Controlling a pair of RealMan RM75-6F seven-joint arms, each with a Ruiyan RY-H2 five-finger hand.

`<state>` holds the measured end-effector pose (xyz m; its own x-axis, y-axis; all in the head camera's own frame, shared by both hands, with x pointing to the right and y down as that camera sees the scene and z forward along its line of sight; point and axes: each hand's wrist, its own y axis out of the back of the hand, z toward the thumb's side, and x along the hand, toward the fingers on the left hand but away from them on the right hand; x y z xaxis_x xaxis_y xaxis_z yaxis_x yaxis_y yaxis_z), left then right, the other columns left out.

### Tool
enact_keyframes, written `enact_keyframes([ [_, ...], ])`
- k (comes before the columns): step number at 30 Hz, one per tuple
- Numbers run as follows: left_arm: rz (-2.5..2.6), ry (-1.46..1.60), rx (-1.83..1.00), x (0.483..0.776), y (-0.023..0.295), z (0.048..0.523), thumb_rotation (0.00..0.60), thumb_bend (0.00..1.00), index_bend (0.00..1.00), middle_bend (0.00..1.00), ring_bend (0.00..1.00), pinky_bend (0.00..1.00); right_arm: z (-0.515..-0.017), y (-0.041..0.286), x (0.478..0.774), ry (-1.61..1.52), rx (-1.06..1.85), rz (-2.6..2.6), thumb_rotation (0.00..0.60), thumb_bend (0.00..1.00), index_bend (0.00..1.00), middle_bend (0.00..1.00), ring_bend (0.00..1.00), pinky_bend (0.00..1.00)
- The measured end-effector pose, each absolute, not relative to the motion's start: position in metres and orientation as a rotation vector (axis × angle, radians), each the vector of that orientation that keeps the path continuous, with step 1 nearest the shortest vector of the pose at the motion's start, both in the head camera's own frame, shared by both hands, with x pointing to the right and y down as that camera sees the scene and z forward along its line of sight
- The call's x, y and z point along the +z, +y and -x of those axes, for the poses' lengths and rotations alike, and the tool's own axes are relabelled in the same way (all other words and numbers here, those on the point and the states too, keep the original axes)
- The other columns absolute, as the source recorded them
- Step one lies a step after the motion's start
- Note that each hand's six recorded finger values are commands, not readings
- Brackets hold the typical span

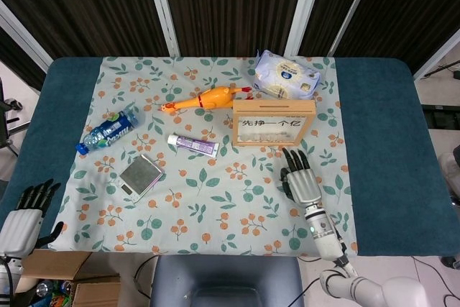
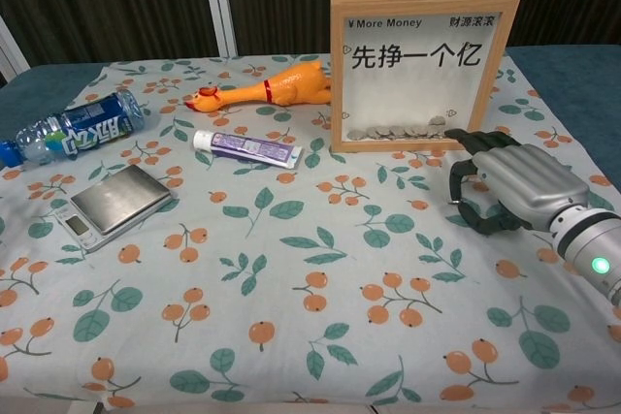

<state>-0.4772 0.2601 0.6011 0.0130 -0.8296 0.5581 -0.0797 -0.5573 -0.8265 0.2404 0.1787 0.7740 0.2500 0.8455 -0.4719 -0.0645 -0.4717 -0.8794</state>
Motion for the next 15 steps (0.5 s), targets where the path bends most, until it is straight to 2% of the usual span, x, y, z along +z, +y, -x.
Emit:
enact_keyframes([
  [4, 1.701, 0.934, -1.605, 0.6031, 0.2610, 0.4766, 0.600, 0.36, 0.00, 0.00, 0.00, 0.00, -0.2416, 0.1772, 0.7716, -0.731, 1.334, 1.647, 0.600, 0.22, 0.66, 0.09, 0.00, 0.00],
  [10, 1.712, 0.938, -1.599, 0.6050, 0.2614, 0.4752, 0.600, 0.36, 0.00, 0.00, 0.00, 0.00, -0.2445, 0.1755, 0.7691, -0.727, 1.315, 1.620, 0.600, 0.21, 0.60, 0.09, 0.00, 0.00],
  [15, 1.717, 0.937, -1.596, 0.6062, 0.2624, 0.4745, 0.600, 0.36, 0.00, 0.00, 0.00, 0.00, -0.2429, 0.1747, 0.7677, -0.733, 1.296, 1.627, 0.600, 0.23, 0.60, 0.10, 0.00, 0.00],
])
